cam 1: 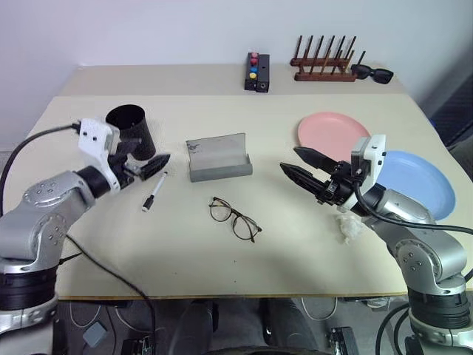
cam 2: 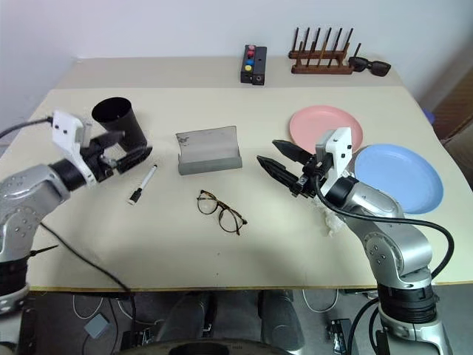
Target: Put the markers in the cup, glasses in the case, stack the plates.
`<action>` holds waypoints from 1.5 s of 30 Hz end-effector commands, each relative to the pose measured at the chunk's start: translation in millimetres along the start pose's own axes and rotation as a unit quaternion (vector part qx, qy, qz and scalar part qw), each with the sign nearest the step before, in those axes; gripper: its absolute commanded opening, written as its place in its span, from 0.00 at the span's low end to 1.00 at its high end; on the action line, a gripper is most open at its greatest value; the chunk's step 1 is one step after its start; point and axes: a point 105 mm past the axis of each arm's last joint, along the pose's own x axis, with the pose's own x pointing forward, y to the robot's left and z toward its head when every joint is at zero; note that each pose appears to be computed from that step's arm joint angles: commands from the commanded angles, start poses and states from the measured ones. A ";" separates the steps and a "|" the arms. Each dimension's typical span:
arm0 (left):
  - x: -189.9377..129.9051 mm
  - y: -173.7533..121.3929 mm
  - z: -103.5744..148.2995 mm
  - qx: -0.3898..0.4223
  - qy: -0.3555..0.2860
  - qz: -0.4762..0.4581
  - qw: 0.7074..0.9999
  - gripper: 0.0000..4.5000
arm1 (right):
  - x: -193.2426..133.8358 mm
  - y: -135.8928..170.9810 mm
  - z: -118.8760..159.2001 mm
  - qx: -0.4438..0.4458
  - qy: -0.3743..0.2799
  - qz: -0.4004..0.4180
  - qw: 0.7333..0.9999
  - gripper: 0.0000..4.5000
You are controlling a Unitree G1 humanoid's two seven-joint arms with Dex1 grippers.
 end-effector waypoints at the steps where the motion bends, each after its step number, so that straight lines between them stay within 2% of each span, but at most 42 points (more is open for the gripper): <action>1: -1.1 14.9 -18.9 -0.032 0.082 0.073 0.993 1.00 | 0.9 2.8 11.5 -0.025 -0.011 0.009 1.000 0.56; 6: 22.0 0.2 -38.4 -0.048 0.142 0.077 0.986 1.00 | 4.6 4.6 11.0 -0.023 -0.012 0.019 0.999 0.56; 11: 46.5 -23.6 -44.0 -0.049 0.186 0.047 0.980 1.00 | 4.1 8.4 6.5 -0.021 -0.006 0.028 0.999 0.56; 15: 50.7 -15.7 -57.5 -0.052 0.241 0.081 0.966 1.00 | 3.0 7.8 4.9 -0.022 -0.007 0.021 1.000 0.56; 19: 49.9 -12.3 -63.1 -0.055 0.269 0.087 0.957 1.00 | 2.1 9.5 3.0 -0.022 -0.005 0.020 1.000 0.56; 22: 49.7 -7.9 -62.3 -0.067 0.273 0.096 0.955 0.83 | 2.0 9.6 2.2 -0.023 -0.004 0.017 1.000 0.56; 29: 45.9 2.6 -60.2 -0.071 0.265 0.124 0.953 0.12 | 4.7 11.0 5.1 -0.029 -0.005 0.017 0.999 0.56; 30: 46.3 2.9 -58.6 -0.071 0.257 0.125 0.956 0.01 | 4.4 10.6 5.9 -0.029 -0.006 0.015 0.999 0.56; 34: 50.7 -1.4 -42.1 -0.059 0.197 0.112 0.972 0.01 | 3.8 8.9 4.4 -0.028 -0.004 0.014 1.000 0.56; 37: 50.3 -4.9 -4.1 0.017 0.071 0.100 0.992 0.01 | 6.4 6.7 4.1 -0.026 -0.003 0.018 0.999 0.56; 39: 43.2 -8.1 18.6 0.053 -0.005 0.089 0.995 0.01 | 8.2 5.4 5.3 -0.028 -0.003 0.025 0.999 0.56; 45: 19.6 -5.7 72.2 0.049 -0.173 0.078 0.981 0.01 | 7.4 0.9 3.3 -0.030 -0.002 0.030 0.999 0.56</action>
